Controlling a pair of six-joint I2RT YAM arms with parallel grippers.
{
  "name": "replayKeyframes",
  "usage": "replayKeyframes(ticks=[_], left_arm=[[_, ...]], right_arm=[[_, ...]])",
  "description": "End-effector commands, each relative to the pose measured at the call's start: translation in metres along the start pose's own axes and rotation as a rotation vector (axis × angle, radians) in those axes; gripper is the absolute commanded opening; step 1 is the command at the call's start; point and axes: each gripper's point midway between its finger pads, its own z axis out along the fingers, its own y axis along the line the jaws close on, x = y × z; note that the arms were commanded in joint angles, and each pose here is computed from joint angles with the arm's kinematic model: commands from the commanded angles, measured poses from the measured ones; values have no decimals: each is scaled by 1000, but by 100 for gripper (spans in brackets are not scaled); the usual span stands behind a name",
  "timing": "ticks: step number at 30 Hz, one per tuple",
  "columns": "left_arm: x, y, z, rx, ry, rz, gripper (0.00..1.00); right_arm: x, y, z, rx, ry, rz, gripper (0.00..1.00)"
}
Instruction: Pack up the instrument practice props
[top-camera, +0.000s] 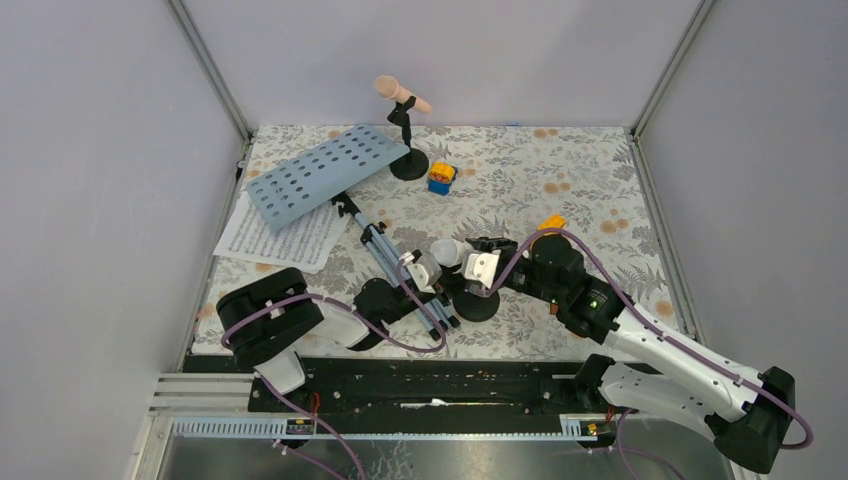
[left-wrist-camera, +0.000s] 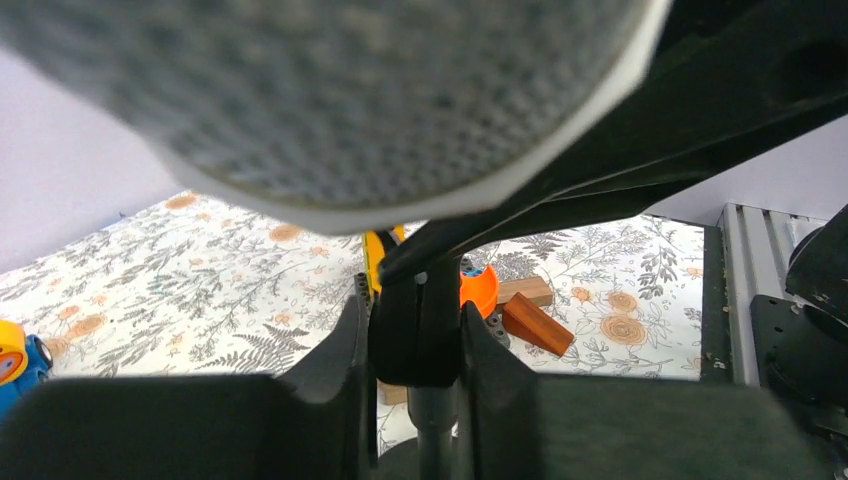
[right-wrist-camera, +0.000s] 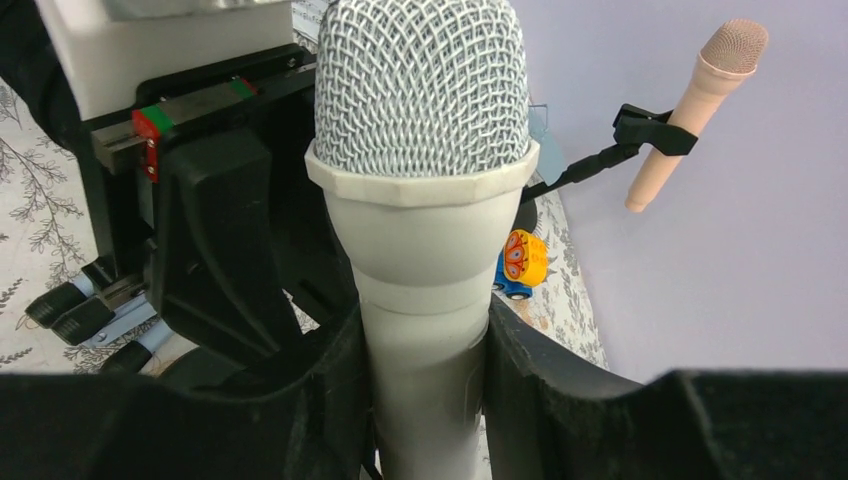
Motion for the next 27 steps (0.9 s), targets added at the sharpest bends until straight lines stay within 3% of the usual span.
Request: replayKeyframes(ticks=[1,6,10,15,18,19,22,27], left_arm=[[-29,2,9,5,-115,-23,0],[-24,9,2,-27,-98,-57,0],[-20,15,-3,-53,-87,-73,0],[-17,23,-12,-108,-74,-101,0],[-18,28,-20,-138,-70,-105,0],[-18,27,-22,-134,-66,-103,0],[-17,18,-22,-86,-33,-95,0],[-19,13,-25,-54,-4,-88,0]], right_arm=[[-28,-13,-6,37,-98,11,0],[-65,-41,-24,109,-184,71,0],[-86,-80,-50,275,-221,158,0],[-47,-130,-84,649,-52,423,0],[-1,-150,-107,968,125,658,0],[17,-148,-101,999,234,668,0],[43,-139,-65,885,415,806,0],[101,-141,-6,745,508,1124,0]])
